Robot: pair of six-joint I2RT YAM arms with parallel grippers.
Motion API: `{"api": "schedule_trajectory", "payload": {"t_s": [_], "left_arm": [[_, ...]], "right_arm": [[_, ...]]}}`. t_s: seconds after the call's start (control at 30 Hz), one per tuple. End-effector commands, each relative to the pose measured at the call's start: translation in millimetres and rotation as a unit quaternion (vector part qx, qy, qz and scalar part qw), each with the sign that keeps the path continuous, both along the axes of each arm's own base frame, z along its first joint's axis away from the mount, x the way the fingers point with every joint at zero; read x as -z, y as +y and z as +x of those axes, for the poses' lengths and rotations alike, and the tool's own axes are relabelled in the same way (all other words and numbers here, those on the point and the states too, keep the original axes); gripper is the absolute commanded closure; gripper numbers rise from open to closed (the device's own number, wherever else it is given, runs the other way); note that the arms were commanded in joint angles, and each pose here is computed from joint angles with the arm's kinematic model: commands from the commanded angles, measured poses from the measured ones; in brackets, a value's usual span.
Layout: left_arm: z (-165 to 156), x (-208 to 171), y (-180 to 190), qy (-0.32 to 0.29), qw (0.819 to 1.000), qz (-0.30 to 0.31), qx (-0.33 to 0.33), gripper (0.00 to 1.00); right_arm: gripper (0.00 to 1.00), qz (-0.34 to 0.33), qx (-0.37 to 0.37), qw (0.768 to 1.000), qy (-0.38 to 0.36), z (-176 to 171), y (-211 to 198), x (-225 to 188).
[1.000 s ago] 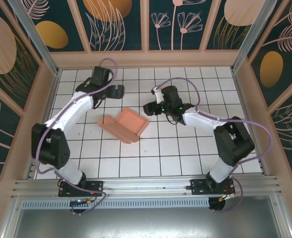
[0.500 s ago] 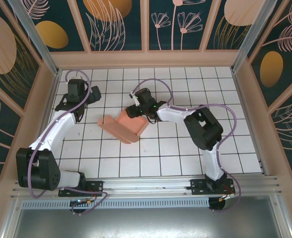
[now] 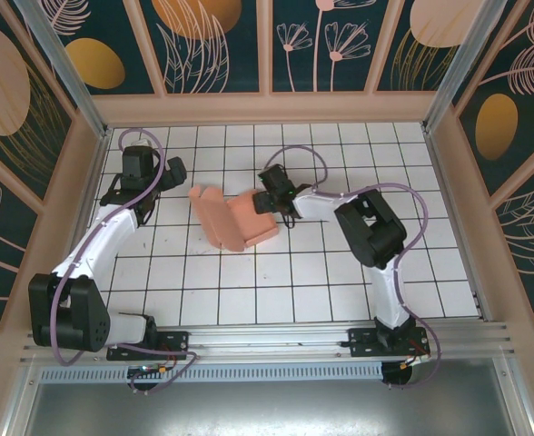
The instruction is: Fold the paper box
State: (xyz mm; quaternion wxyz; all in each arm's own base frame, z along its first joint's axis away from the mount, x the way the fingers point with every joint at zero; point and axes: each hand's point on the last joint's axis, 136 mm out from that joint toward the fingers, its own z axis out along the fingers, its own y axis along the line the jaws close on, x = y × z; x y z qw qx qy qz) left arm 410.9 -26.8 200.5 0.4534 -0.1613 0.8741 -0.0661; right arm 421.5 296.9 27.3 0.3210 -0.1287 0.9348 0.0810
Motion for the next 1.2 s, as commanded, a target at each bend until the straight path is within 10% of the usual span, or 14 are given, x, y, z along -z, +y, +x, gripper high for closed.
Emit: {"api": "schedule_trajectory", "payload": {"t_s": [0.0, 0.17, 0.4, 0.57, 1.17], "left_arm": [[10, 0, -9, -0.012, 0.999, -0.030, 0.012, 0.01], [17, 8, -18, -0.005, 0.998, -0.048, 0.028, 0.01], [17, 23, -31, 0.008, 0.996, -0.059, 0.064, 0.01], [12, 30, -41, 0.006, 0.993, -0.066, 0.097, 0.01], [-32, 67, -36, 0.025, 0.992, -0.042, 0.114, 0.01]], "right_arm": [[0.26, 0.037, 0.092, 0.995, -0.029, 8, -40, -31], [0.26, 0.063, 0.112, 0.991, -0.032, -14, -71, -40], [0.26, 0.071, -0.124, 0.988, -0.053, -57, -49, -65], [0.28, 0.066, -0.187, 0.978, -0.072, -26, -79, -88], [0.70, -0.062, -0.346, 0.935, 0.043, 6, -57, -29]]}}
